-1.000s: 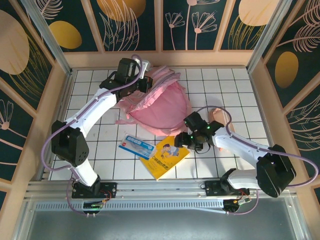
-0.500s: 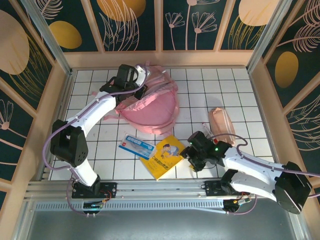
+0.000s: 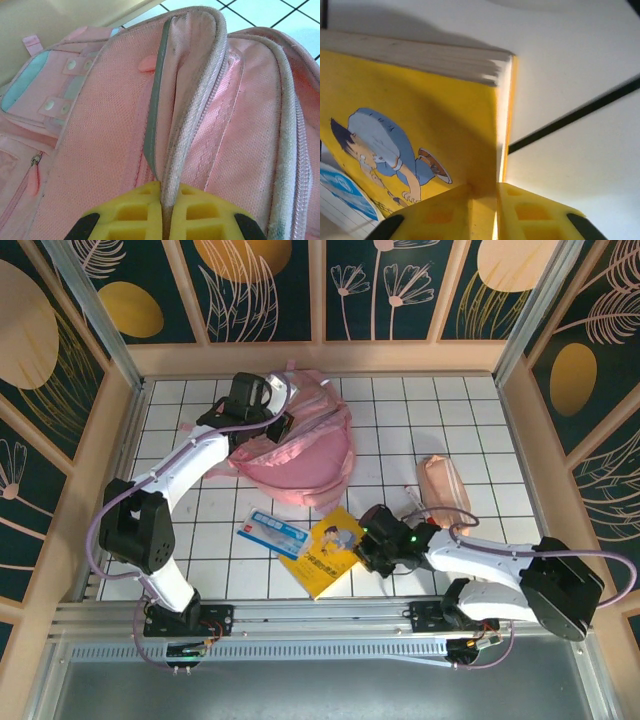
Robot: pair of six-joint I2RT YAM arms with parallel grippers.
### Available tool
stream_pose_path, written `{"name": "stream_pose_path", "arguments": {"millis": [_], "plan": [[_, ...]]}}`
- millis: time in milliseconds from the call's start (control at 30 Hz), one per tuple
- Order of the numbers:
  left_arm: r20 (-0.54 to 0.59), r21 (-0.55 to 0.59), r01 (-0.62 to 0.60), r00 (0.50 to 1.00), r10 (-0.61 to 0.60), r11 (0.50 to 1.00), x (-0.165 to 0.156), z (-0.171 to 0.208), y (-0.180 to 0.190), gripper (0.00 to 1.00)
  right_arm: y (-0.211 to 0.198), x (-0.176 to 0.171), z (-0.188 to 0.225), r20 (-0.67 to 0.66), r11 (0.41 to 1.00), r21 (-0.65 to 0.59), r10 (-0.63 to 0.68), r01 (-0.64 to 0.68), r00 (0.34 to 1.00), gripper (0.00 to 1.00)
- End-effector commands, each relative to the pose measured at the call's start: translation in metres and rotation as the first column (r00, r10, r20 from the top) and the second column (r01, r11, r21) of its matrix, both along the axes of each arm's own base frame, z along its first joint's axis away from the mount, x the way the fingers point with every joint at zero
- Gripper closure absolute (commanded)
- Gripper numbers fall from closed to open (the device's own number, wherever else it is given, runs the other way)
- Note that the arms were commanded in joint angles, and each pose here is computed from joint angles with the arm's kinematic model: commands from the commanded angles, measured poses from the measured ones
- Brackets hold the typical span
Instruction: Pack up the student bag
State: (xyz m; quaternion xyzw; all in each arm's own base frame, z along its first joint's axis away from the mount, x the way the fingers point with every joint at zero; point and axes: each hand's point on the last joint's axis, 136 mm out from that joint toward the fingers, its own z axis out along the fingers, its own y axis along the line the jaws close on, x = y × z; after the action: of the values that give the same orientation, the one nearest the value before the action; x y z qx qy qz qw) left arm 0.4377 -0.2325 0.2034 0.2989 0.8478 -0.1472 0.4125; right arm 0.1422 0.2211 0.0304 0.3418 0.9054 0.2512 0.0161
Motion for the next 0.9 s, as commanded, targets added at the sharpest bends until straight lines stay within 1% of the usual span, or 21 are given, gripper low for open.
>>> {"name": "stream_pose_path", "arguments": {"millis": [0, 67, 100, 133, 200, 267, 300, 333, 367, 400, 433, 467, 500, 567, 600, 667, 700, 733, 767, 800, 867], "plan": [[0.123, -0.059, 0.055, 0.991, -0.047, 0.997, -0.002, 0.044, -0.007, 1.0, 0.003, 0.03, 0.017, 0.157, 0.994, -0.05, 0.102, -0.095, 0.982, 0.99], [0.113, -0.034, 0.079, 0.991, -0.075, 0.996, -0.005, 0.037, -0.007, 1.0, 0.002, 0.046, 0.022, 0.228, 0.969, -0.105, 0.244, -0.225, 0.943, 1.0], [0.11, -0.022, 0.091, 0.99, -0.088, 0.996, -0.007, 0.034, -0.007, 1.0, 0.004, 0.052, 0.024, 0.265, 0.947, -0.13, 0.319, -0.294, 0.91, 1.0], [0.108, -0.007, 0.108, 0.988, -0.107, 0.994, -0.009, 0.03, -0.007, 1.0, 0.007, 0.057, 0.026, 0.297, 0.911, -0.161, 0.413, -0.381, 0.861, 1.0], [0.103, 0.015, 0.158, 0.982, -0.159, 0.987, -0.015, 0.024, -0.01, 1.0, 0.003, 0.063, 0.023, 0.304, 0.835, -0.254, 0.548, -0.488, 0.78, 1.0], [0.111, 0.037, 0.192, 0.974, -0.195, 0.981, -0.019, 0.021, -0.011, 1.0, 0.001, 0.069, 0.019, 0.288, 0.753, -0.309, 0.656, -0.581, 0.697, 1.0], [0.114, 0.048, 0.196, 0.973, -0.2, 0.979, -0.019, 0.019, -0.01, 1.0, -0.001, 0.071, 0.017, 0.273, 0.729, -0.322, 0.682, -0.603, 0.678, 1.0], [0.111, 0.057, 0.195, 0.973, -0.2, 0.979, -0.017, 0.015, -0.01, 1.0, -0.004, 0.075, 0.014, 0.254, 0.709, -0.33, 0.703, -0.624, 0.665, 0.98], [0.102, 0.06, 0.187, 0.976, -0.192, 0.981, -0.015, 0.011, -0.009, 1.0, -0.004, 0.079, 0.013, 0.246, 0.695, -0.316, 0.717, -0.645, 0.652, 0.83], [0.087, 0.053, 0.174, 0.98, -0.178, 0.983, -0.013, 0.007, -0.009, 1.0, -0.006, 0.083, 0.013, 0.236, 0.692, -0.321, 0.72, -0.647, 0.653, 0.74], [0.067, 0.033, 0.158, 0.985, -0.16, 0.987, -0.012, 0.006, -0.01, 0.88, -0.009, 0.088, 0.013, 0.225, 0.697, -0.328, 0.713, -0.638, 0.664, 0.7], [0.04, 0.004, 0.142, 0.989, -0.142, 0.99, -0.011, 0.008, -0.012, 0.73, -0.009, 0.09, 0.017, 0.225, 0.706, -0.322, 0.705, -0.631, 0.673, 0.66], [0.007, -0.028, 0.129, 0.992, -0.128, 0.991, -0.013, 0.011, -0.013, 0.66, -0.01, 0.09, 0.02, 0.216, 0.721, -0.318, 0.688, -0.616, 0.693, 0.61], [-0.061, -0.108, 0.068, 0.995, -0.075, 0.992, -0.02, 0.025, -0.014, 0.58, -0.011, 0.082, 0.026, 0.189, 0.753, -0.278, 0.651, -0.596, 0.735, 0.56], [-0.103, -0.16, 0.029, 0.994, -0.046, 0.987, -0.028, 0.032, -0.013, 0.56, -0.008, 0.073, 0.029, 0.182, 0.769, -0.231, 0.637, -0.597, 0.749, 0.55], [-0.195, -0.278, -0.028, 0.98, -0.028, 0.96, -0.054, 0.044, -0.013, 0.51, 0.003, 0.052, 0.034, 0.18, 0.782, -0.141, 0.623, -0.607, 0.761, 0.54], [-0.264, -0.34, -0.086, 0.965, -0.008, 0.936, -0.069, 0.044, -0.012, 0.49, 0.009, 0.041, 0.036, 0.179, 0.783, -0.105, 0.621, -0.613, 0.763, 0.53], [-0.348, -0.403, -0.13, 0.937, -0.02, 0.906, -0.091, 0.041, -0.015, 0.49, 0.014, 0.031, 0.036, 0.173, 0.789, -0.072, 0.612, -0.61, 0.772, 0.52], [-0.399, -0.435, -0.151, 0.916, -0.04, 0.887, -0.111, 0.036, -0.02, 0.49, 0.017, 0.023, 0.036, 0.167, 0.795, -0.046, 0.603, -0.605, 0.78, 0.51], [-0.44, -0.438, -0.163, 0.897, -0.053, 0.884, -0.134, 0.027, -0.026, 0.47, 0.019, 0.015, 0.033, 0.159, 0.8, -0.018, 0.594, -0.599, 0.789, 0.51], [-0.479, -0.406, -0.161, 0.876, -0.06, 0.9, -0.175, 0.009, -0.041, 0.42, 0.019, 0.007, 0.027, 0.156, 0.805, 0.008, 0.584, -0.593, 0.796, 0.49]]}}
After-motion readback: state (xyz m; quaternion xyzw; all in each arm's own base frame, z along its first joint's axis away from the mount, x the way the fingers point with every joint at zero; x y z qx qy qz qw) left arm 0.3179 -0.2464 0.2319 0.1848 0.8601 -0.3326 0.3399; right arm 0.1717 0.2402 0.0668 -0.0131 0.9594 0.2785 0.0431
